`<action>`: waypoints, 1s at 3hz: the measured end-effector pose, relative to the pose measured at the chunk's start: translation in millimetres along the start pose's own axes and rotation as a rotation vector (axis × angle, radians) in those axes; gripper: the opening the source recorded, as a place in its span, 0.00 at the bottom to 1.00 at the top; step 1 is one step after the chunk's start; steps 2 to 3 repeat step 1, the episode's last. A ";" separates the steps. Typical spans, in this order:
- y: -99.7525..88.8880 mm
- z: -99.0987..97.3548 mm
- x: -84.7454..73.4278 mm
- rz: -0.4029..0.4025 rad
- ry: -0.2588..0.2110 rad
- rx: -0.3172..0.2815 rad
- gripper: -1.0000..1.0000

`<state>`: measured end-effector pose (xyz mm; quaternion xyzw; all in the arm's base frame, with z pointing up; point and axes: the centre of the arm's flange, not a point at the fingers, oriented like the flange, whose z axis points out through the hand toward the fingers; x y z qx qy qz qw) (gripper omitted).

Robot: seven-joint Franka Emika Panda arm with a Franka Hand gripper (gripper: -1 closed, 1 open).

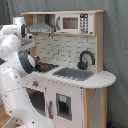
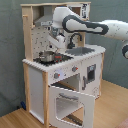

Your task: Play with the kitchen

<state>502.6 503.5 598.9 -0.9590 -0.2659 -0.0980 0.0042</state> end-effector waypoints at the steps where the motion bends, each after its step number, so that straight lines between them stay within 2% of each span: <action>1: 2.9 -10.0 -13.0 -0.003 -0.073 0.001 1.00; 3: 2.9 -10.0 -13.0 -0.003 -0.073 0.001 1.00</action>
